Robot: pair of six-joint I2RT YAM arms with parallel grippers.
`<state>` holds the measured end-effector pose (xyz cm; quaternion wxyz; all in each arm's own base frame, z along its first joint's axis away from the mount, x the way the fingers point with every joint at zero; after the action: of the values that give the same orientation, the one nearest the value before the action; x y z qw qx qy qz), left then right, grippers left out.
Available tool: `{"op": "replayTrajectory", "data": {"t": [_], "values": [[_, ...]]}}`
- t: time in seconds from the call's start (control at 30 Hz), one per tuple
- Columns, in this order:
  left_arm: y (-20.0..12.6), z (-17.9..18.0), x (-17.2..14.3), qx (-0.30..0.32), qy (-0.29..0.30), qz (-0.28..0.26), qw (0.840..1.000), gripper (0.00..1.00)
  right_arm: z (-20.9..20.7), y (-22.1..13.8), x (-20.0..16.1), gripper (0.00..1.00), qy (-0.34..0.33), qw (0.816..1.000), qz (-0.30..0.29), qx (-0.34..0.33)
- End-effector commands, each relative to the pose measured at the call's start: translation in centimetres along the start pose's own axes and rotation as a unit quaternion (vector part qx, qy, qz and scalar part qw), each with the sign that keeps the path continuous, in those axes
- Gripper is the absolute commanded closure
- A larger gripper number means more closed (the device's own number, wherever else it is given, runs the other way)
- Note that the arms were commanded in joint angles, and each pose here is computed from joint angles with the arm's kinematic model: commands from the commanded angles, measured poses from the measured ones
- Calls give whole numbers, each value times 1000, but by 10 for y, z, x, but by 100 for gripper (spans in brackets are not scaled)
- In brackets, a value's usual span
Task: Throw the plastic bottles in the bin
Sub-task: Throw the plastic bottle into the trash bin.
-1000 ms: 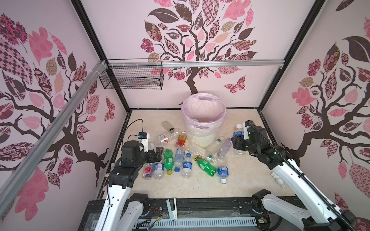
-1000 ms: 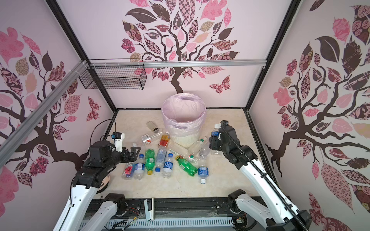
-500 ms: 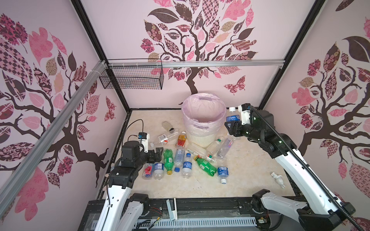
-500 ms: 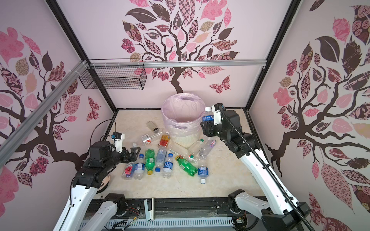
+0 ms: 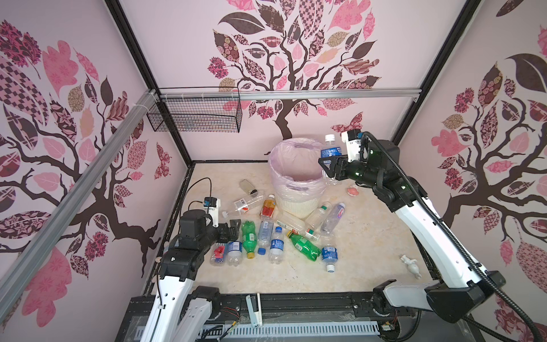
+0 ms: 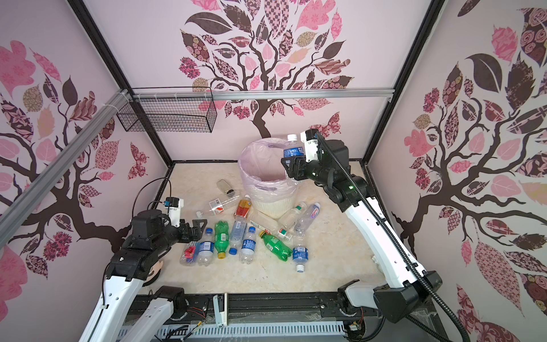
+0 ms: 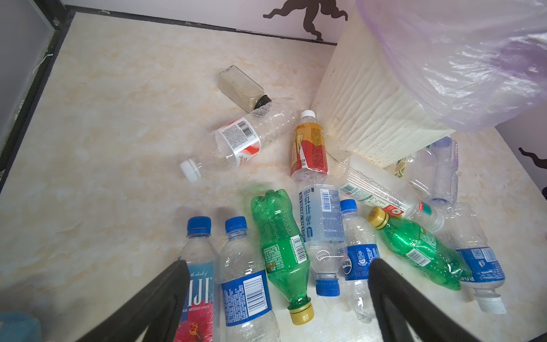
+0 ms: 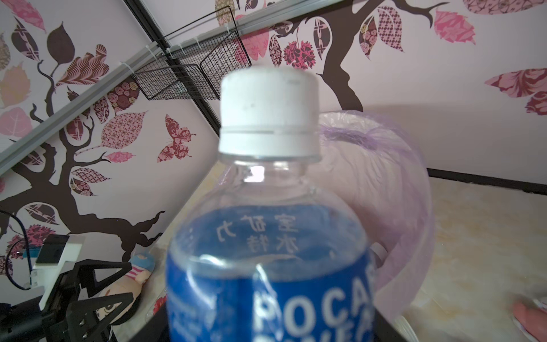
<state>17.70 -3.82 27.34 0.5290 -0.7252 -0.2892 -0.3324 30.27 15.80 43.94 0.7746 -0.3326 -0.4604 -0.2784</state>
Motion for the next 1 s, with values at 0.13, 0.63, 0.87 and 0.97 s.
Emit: {"op": "replayTrajectory", "data": {"t": [0.13,0.63,0.87,0.97], "values": [[-13,-2,11,3,8,-22,1000,2,8,28,31,37,4,999,-32,43],[-19,-2,9,8,10,-27,1000,2,-14,74,27,34,4,1000,-18,-3],[-20,-2,9,10,10,-28,1000,2,-25,88,14,32,11,1000,-2,-19],[-20,-2,8,10,11,-26,1000,2,-28,91,9,30,10,1000,5,-25]]}}
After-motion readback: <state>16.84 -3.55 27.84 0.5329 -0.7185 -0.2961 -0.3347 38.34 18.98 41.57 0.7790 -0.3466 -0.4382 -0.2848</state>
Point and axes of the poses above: each gripper's point midway between its finger pads, its own y axis out along the fingers, its own z axis along the line the jaws close on, x = y × z, the point moved 8 cm from there along -y, back along the fingers, and after that the axes turned 1 degree about -y, right-handed, at the moved point
